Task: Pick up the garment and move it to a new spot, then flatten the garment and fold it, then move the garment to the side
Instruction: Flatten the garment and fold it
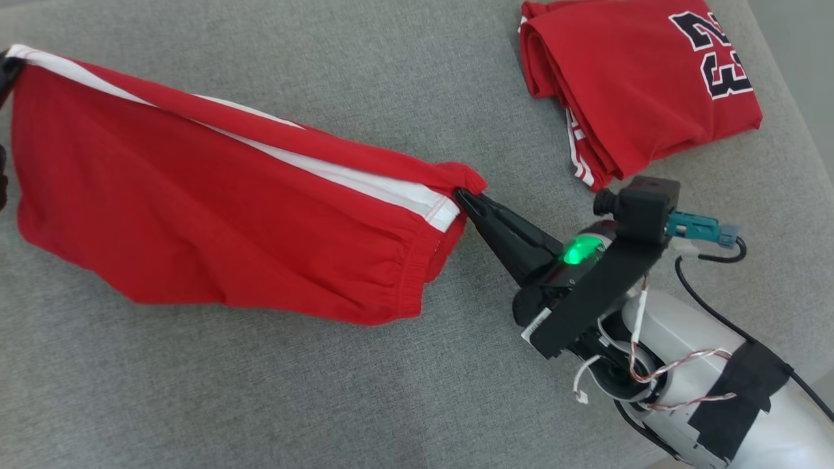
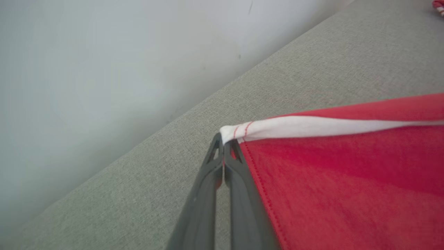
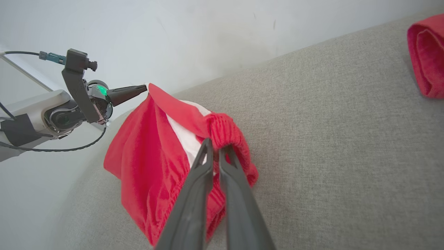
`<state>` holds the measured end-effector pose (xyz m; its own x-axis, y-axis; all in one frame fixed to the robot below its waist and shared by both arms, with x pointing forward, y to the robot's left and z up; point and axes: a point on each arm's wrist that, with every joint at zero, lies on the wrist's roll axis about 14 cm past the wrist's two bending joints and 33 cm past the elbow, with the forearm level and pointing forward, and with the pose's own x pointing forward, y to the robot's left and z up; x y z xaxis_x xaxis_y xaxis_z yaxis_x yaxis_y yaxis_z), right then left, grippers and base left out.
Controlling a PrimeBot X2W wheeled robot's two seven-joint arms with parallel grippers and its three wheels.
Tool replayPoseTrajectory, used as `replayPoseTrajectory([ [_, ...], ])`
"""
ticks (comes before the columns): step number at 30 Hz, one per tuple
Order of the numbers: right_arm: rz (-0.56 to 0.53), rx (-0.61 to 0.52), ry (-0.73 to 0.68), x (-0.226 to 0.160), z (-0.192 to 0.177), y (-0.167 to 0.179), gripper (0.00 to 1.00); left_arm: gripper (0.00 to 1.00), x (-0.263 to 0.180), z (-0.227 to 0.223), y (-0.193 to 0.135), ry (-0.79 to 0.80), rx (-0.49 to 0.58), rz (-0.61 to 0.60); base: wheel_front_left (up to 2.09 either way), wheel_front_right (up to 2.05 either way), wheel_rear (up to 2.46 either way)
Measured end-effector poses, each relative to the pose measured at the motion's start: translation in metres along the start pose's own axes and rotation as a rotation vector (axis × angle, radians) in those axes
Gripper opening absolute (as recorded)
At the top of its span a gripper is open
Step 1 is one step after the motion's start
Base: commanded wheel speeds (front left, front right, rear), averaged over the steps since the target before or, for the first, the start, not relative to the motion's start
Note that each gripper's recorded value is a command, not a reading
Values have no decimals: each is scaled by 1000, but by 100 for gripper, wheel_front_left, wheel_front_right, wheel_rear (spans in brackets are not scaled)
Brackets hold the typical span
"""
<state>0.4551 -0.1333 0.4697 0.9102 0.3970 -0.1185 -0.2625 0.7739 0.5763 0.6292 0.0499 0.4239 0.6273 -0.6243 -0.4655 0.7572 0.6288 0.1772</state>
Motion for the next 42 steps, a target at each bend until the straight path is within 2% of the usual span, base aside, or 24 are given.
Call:
replayPoseTrajectory([
  [12, -28, -14, 12, 13, -9, -10, 0, 2, 17, -31, -2, 59, -3, -5, 0, 0, 0],
  [13, -29, -17, 13, 13, -9, -10, 2, 46, 17, -31, -1, 58, -1, -2, 0, 0, 0],
  [14, -28, -21, 13, 13, -9, -10, 81, 100, 16, -31, 0, 54, -1, 2, 0, 0, 0],
  [15, -28, -20, 9, 14, -8, -10, 100, 100, 16, -30, 1, 48, -2, 6, 0, 0, 0],
  [26, -27, -36, -3, 9, 1, -6, 100, 100, -3, -30, -5, 4, -38, 27, 0, 0, 0],
  [29, -31, -52, -54, 0, 15, -5, 100, 100, -16, -21, -3, -66, -76, 57, 0, 0, 0],
  [35, -33, -97, -99, -15, 26, -2, 100, 100, -37, -23, -9, -92, -104, 90, 0, 0, 0],
  [42, -23, -139, -178, -28, 43, 8, 100, 100, -60, 0, -13, -170, -162, 145, 0, 0, 0],
])
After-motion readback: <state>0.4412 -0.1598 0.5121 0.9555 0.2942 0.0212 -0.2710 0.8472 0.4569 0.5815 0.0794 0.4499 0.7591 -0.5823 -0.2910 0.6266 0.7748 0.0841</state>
